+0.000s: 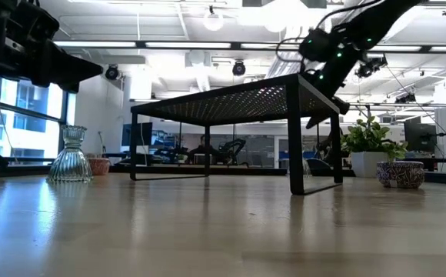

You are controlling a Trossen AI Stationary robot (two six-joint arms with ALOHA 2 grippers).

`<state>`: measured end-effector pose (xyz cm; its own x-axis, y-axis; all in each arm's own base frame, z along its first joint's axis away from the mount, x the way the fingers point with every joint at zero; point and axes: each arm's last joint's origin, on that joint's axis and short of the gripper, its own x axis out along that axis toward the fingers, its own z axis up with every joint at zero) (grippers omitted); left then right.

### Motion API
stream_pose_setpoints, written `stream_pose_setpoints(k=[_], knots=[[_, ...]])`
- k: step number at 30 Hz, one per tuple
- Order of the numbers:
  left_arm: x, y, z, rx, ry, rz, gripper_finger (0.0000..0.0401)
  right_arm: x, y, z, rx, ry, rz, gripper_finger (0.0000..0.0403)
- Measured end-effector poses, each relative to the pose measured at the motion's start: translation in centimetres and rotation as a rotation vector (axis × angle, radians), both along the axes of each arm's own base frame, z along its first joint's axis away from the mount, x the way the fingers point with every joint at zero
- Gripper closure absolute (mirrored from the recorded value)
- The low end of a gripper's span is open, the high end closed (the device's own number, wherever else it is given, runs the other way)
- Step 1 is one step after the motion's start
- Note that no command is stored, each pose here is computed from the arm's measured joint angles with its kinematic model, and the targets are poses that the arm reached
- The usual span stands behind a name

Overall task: Pick & Place candle stick holders
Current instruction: Put the top green candle holder on the shelf

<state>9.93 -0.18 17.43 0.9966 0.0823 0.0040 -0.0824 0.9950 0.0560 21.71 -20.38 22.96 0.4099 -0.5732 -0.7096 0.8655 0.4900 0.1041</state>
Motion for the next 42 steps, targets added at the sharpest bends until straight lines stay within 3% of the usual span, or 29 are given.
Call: stream_pose_setpoints(k=[8,15,20,27,32,37,42], knots=[[0.0,0.0,0.0,-0.008,0.003,-0.001,0.04,1.0,-2.0,-2.3,0.022,0.117,-0.029,0.0096],[0.0,0.0,0.0,-0.009,0.003,-0.001,0.04,1.2,-3.1,-3.8,0.023,0.124,-0.06,0.0103],[0.0,0.0,0.0,-0.009,0.003,-0.002,0.04,1.4,-3.6,-4.6,0.037,0.106,-0.053,0.0145],[0.0,0.0,0.0,-0.009,0.003,-0.002,0.04,1.9,-3.6,-4.9,0.017,0.111,-0.048,0.0238],[0.0,0.0,0.0,-0.008,0.003,-0.002,0.04,2.0,-3.5,-4.7,0.015,0.108,-0.035,0.0244],[0.0,0.0,0.0,-0.004,0.004,-0.001,0.04,2.6,-3.4,-2.9,0.021,0.125,0.005,0.0244],[0.0,0.0,0.0,-0.001,0.001,0.013,0.04,3.4,-2.2,2.7,0.0,0.136,0.038,0.0244]])
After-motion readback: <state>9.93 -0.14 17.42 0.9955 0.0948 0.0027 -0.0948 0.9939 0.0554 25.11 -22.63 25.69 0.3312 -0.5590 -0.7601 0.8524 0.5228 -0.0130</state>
